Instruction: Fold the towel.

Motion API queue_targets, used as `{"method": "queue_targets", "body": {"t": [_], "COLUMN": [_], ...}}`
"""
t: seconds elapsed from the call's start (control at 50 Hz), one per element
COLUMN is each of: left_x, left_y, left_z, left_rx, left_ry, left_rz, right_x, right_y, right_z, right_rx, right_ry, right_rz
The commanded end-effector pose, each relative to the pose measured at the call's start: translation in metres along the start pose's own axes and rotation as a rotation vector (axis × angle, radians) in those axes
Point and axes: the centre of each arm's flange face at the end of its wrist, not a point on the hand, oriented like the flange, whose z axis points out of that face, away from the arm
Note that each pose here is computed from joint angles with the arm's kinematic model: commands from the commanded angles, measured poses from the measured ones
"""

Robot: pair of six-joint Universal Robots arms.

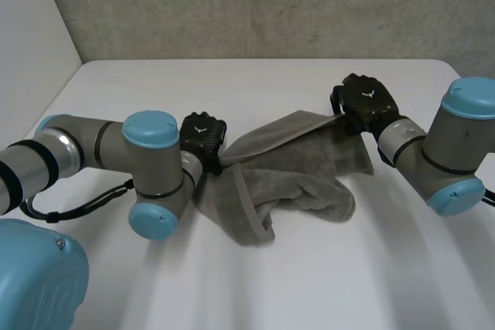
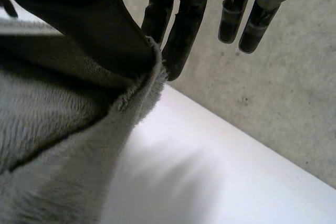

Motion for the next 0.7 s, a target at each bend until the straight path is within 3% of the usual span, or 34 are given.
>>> {"method": "queue_targets", "body": {"t": [0.02, 0.28, 0.44, 0.6, 0.7], "left_x": [-0.001, -0.005, -0.022, -0.05, -0.056], "left_y": [-0.005, -0.007, -0.046, -0.075, -0.112], "left_z": [0.0, -0.007, -0.037, -0.04, -0.012], "left_rx": [0.01, -0.015, 0.028, 0.11, 0.319], "left_ry": [0.002, 0.001, -0.019, -0.022, 0.041], "left_rz": [-0.003, -0.004, -0.007, -0.017, 0.01], "right_x": [0.002, 0.013, 0.003, -0.002, 0.003], "right_y": [-0.027, -0.032, -0.032, -0.039, -0.065], "right_z": [-0.007, -0.017, -0.041, -0.044, -0.021], "right_rx": [0.058, 0.04, -0.057, -0.06, 0.056], "right_ry": [-0.024, -0.005, -0.101, -0.146, -0.123], "right_rz": [0.057, 0.071, 0.086, -0.082, -0.21]}}
